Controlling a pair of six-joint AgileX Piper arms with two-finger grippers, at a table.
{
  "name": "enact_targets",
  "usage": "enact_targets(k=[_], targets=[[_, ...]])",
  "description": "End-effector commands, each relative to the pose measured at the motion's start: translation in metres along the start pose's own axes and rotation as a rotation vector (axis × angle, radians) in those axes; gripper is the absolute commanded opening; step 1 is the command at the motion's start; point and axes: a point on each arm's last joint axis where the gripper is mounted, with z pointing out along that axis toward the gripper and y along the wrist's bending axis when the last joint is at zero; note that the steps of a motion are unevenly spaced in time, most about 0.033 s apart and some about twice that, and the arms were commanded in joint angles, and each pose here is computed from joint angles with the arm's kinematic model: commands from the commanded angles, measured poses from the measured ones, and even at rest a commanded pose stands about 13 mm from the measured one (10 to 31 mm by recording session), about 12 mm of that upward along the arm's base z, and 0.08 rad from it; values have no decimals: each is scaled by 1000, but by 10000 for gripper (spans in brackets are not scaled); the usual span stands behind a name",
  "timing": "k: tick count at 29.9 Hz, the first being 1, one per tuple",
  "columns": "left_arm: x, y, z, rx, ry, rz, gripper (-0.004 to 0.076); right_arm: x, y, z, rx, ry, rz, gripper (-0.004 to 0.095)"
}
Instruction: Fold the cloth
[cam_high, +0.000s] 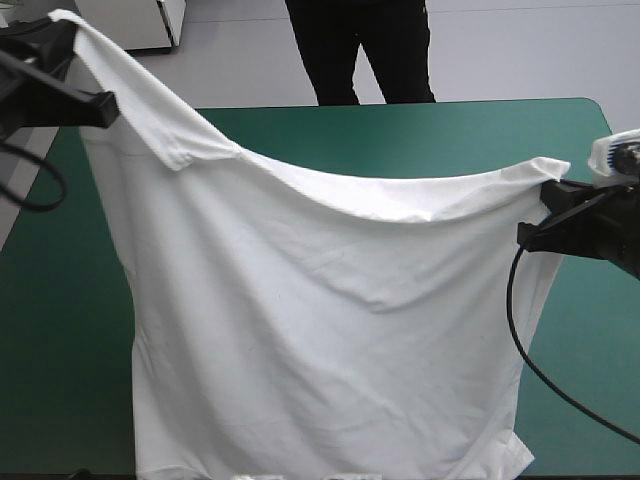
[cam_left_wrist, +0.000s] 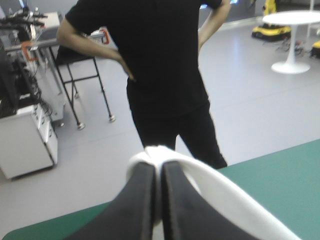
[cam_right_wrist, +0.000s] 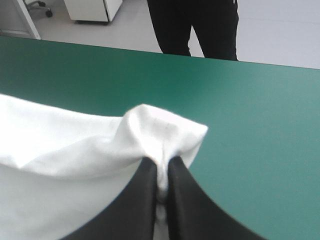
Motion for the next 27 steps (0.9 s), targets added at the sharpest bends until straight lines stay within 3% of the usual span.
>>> enact_targets(k=[1,7,13,27], targets=[[1,-4,44,-72,-27,24,-9,-8,-9,27,52,-70,-18,-17],[32,-23,130,-93,71,68,-9,-5,-30,100,128,40,-50,-17],[68,-28,199,-89,109,40,-9,9,-45,175,142,139,-37,-17],[108,3,271,-93,9,-66,-9,0,-80,256,192,122,9,-17]])
